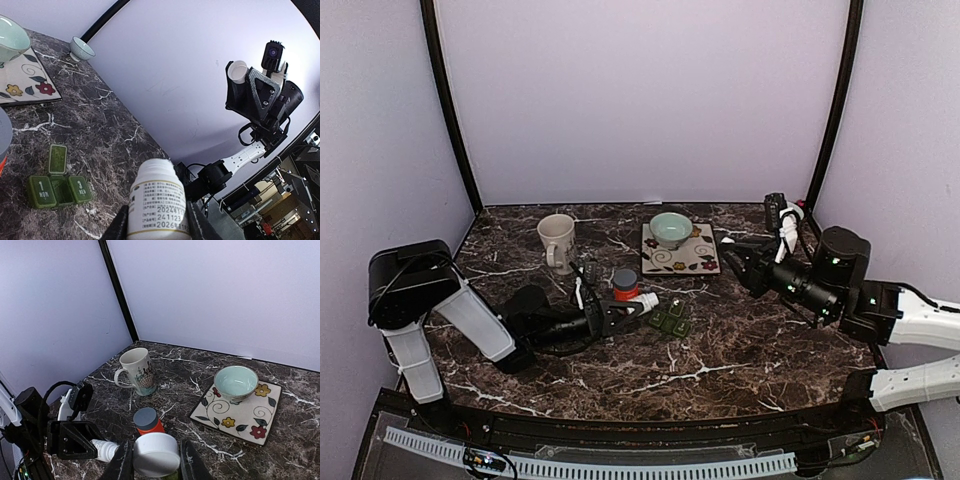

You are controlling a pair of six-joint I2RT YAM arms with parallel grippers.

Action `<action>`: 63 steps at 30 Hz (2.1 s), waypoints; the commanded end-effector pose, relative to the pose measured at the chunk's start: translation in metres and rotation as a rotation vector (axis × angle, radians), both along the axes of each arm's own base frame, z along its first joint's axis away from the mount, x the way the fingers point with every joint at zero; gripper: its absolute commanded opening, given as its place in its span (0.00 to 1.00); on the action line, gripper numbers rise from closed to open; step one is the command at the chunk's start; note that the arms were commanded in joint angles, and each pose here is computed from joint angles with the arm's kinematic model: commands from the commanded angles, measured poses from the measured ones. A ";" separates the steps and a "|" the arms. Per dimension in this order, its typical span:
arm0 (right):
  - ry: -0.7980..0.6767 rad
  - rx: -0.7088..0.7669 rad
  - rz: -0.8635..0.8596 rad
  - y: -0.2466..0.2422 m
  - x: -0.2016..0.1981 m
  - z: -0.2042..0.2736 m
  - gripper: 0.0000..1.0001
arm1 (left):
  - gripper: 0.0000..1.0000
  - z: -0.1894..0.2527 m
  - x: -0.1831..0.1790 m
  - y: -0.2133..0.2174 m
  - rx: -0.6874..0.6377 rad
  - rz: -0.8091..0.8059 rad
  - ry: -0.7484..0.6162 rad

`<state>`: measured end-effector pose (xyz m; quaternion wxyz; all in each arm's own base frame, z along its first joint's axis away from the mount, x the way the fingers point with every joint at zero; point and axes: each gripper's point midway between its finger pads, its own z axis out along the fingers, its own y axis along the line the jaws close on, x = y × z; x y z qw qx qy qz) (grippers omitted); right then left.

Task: Sort the pills into containers
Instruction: Pour the pill into the compartment of the pill container.

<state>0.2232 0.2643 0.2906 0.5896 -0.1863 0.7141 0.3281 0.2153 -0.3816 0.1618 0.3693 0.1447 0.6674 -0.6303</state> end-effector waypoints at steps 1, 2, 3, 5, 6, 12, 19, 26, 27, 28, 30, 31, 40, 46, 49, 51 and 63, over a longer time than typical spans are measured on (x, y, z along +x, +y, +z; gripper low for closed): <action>-0.013 0.040 -0.027 -0.007 0.002 0.006 0.00 | 0.00 -0.002 0.003 -0.001 -0.010 0.049 -0.011; -0.013 0.042 -0.028 -0.008 0.002 0.006 0.00 | 0.00 -0.004 0.002 -0.001 -0.008 0.052 -0.006; -0.013 0.042 -0.028 -0.008 0.002 0.006 0.00 | 0.00 -0.007 0.002 -0.002 -0.005 0.056 -0.001; -0.012 0.039 -0.031 -0.010 0.002 0.005 0.00 | 0.00 -0.012 0.002 -0.003 0.002 0.062 0.007; -0.011 0.039 -0.032 -0.010 0.002 0.004 0.00 | 0.00 -0.014 0.002 -0.003 0.006 0.064 0.010; -0.012 0.039 -0.033 -0.013 0.002 0.003 0.00 | 0.00 -0.023 0.001 -0.009 0.017 0.074 0.027; -0.010 0.041 -0.035 -0.017 0.001 0.002 0.00 | 0.00 -0.032 0.006 -0.015 0.040 0.083 0.042; -0.008 0.042 -0.034 -0.019 0.001 0.001 0.00 | 0.00 -0.037 0.011 -0.021 0.052 0.088 0.052; -0.008 0.042 -0.034 -0.019 0.001 0.001 0.00 | 0.00 -0.037 0.012 -0.022 0.052 0.089 0.054; -0.007 0.041 -0.034 -0.018 0.002 0.001 0.00 | 0.00 -0.039 0.012 -0.023 0.054 0.090 0.057; -0.006 0.039 -0.035 -0.019 0.002 0.001 0.00 | 0.00 -0.041 0.014 -0.025 0.057 0.090 0.063; -0.007 0.038 -0.035 -0.019 0.002 0.001 0.00 | 0.00 -0.042 0.014 -0.026 0.058 0.088 0.064; -0.004 0.039 -0.036 -0.020 0.004 0.000 0.00 | 0.00 -0.052 0.017 -0.028 0.075 0.101 0.089; -0.002 0.036 -0.033 -0.020 0.004 -0.001 0.00 | 0.00 -0.058 0.020 -0.032 0.088 0.107 0.101; -0.003 0.037 -0.032 -0.021 0.004 -0.001 0.00 | 0.00 -0.063 0.021 -0.033 0.094 0.112 0.107; -0.003 0.037 -0.032 -0.022 0.004 -0.001 0.00 | 0.00 -0.065 0.022 -0.034 0.101 0.114 0.112; -0.006 0.036 -0.022 -0.022 0.003 -0.001 0.00 | 0.00 -0.076 0.027 -0.038 0.135 0.132 0.130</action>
